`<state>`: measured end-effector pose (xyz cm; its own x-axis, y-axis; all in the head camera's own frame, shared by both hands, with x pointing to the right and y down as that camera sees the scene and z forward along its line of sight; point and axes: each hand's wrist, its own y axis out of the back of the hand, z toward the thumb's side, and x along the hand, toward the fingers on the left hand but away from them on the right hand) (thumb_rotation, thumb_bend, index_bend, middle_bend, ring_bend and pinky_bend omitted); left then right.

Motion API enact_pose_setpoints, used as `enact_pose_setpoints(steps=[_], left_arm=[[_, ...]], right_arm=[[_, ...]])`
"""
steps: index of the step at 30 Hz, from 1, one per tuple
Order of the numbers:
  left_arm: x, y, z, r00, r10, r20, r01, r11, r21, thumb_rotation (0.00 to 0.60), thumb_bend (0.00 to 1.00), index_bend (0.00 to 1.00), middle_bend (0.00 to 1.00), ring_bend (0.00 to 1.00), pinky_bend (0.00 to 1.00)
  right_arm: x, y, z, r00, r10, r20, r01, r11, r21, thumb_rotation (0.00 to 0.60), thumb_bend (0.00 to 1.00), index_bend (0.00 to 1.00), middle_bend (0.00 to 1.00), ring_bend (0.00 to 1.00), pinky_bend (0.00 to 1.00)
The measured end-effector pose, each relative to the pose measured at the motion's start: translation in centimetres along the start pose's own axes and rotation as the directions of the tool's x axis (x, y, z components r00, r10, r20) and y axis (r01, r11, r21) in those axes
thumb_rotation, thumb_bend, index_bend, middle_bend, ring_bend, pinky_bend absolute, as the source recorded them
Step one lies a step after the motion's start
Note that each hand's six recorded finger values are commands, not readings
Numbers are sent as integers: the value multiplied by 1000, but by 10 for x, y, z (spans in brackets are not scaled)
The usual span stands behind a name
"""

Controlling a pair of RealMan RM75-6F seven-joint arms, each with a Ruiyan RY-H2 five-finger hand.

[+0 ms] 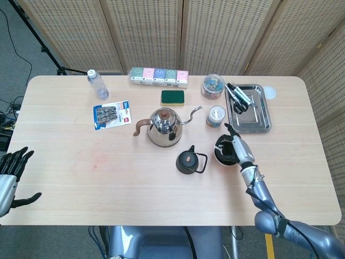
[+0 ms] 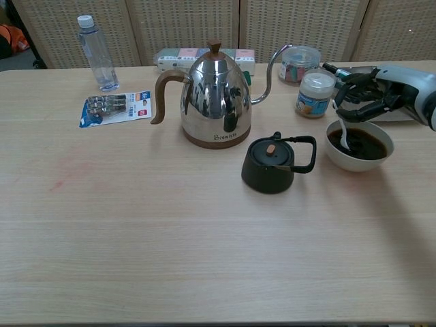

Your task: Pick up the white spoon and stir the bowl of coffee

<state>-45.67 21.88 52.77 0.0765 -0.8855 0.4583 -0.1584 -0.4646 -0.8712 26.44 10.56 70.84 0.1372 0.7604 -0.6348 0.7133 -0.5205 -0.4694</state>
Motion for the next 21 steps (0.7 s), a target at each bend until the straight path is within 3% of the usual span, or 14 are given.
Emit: enact_pose_setpoints(steps=[13, 21], left_arm=[[2, -7, 4, 1000, -15, 2, 15, 1000, 21, 600, 0, 0, 0, 0, 0], [3, -10, 7, 1000, -23, 3, 23, 999, 30, 600, 0, 0, 0, 0, 0]], right_arm=[[14, 38, -21, 998, -61, 27, 60, 998, 18, 600, 560, 558, 0, 0, 0], [36, 37, -22, 999, -28, 16, 28, 999, 21, 600, 561, 557, 0, 0, 0]])
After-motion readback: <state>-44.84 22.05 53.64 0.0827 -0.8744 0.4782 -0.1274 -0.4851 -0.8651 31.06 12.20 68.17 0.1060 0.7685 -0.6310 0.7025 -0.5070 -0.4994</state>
